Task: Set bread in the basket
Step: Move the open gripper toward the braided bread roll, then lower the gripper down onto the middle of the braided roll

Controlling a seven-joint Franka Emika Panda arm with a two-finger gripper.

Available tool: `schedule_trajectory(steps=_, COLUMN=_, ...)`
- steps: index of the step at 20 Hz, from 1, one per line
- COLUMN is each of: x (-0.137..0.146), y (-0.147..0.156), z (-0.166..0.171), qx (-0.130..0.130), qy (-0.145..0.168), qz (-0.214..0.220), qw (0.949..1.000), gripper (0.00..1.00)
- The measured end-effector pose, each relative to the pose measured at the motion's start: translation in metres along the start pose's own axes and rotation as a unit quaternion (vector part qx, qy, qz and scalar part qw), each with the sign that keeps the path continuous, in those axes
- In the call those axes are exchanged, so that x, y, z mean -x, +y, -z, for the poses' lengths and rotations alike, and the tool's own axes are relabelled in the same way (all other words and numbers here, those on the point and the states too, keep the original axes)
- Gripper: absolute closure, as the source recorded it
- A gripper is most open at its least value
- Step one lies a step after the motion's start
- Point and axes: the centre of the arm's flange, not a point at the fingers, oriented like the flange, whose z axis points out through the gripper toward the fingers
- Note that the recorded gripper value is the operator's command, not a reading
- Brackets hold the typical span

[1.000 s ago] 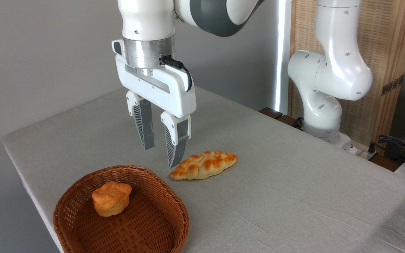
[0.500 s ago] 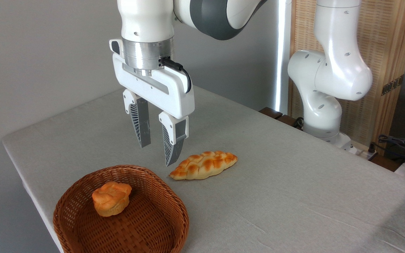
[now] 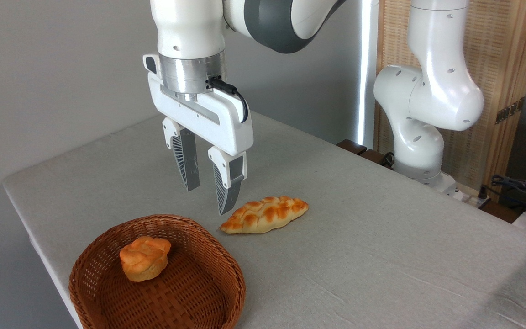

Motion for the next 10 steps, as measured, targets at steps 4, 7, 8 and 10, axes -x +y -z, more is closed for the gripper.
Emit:
schedule_trajectory(steps=4, x=0.0, y=0.004, z=-0.007, qx=0.008, qy=-0.009, qz=-0.016, qw=0.9998, gripper=0.0)
schedule_trajectory(steps=7, x=0.003, y=0.016, z=-0.022, qx=0.021, qy=-0.023, qz=-0.048, qw=0.9984, gripper=0.0)
schedule_trajectory(steps=8, x=0.003, y=0.021, z=-0.029, qx=0.026, qy=-0.027, qz=-0.064, qw=0.9973, gripper=0.0)
schedule_trajectory(steps=10, x=0.004, y=0.035, z=-0.043, qx=0.038, qy=-0.039, qz=-0.094, qw=0.9941, gripper=0.0)
